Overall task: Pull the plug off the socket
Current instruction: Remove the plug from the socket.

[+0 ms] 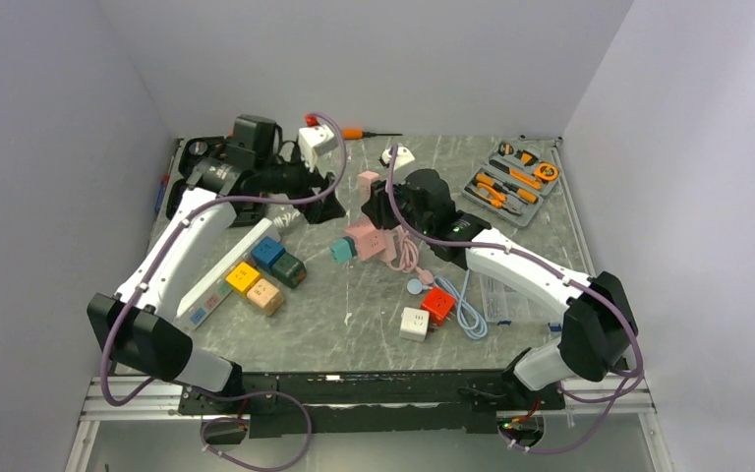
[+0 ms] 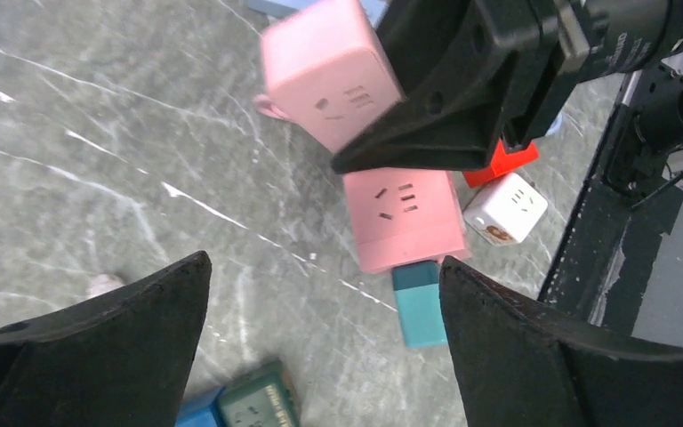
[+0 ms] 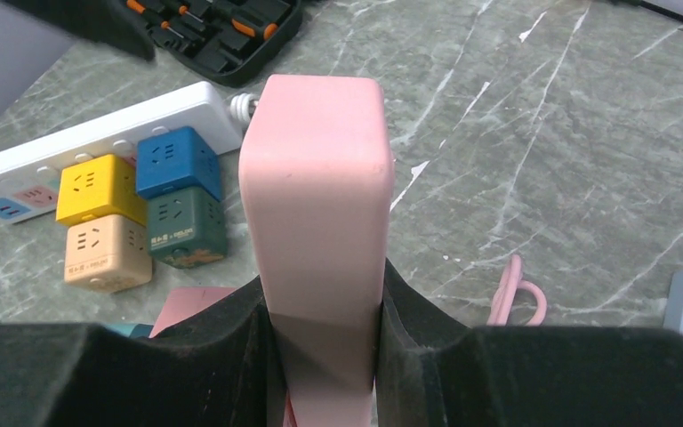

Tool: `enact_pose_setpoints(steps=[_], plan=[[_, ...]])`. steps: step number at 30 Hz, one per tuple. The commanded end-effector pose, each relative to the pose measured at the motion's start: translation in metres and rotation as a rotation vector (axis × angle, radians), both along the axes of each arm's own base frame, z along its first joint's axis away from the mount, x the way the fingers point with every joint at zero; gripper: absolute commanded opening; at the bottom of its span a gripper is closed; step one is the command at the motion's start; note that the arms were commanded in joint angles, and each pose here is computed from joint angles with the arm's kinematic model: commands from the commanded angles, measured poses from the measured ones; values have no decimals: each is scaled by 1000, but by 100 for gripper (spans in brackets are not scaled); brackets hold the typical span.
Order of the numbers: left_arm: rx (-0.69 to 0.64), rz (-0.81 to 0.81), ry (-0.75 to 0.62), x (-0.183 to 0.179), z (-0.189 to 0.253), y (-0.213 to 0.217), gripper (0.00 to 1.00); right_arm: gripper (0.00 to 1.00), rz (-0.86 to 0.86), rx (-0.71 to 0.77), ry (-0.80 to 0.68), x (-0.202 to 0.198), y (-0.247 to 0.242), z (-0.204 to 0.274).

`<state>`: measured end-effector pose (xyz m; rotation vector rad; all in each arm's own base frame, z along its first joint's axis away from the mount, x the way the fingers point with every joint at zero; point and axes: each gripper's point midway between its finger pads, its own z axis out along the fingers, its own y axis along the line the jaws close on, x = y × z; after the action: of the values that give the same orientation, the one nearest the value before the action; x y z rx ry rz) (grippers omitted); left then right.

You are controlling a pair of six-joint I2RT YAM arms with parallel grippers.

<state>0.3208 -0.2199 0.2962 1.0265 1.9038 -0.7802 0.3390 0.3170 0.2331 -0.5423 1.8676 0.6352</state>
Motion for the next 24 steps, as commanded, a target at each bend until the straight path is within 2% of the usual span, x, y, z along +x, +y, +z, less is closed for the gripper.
enact_pose_setpoints(steps=[1, 11, 24], plan=[[1, 17, 3, -13, -13, -13, 99, 0, -38, 139, -144, 9, 1, 70], [-101, 115, 142, -13, -28, -44, 99, 0, -70, 92, -173, 8, 7, 73], [-98, 87, 201, -24, -50, -65, 99, 0, -55, 94, -182, 1, 11, 77]])
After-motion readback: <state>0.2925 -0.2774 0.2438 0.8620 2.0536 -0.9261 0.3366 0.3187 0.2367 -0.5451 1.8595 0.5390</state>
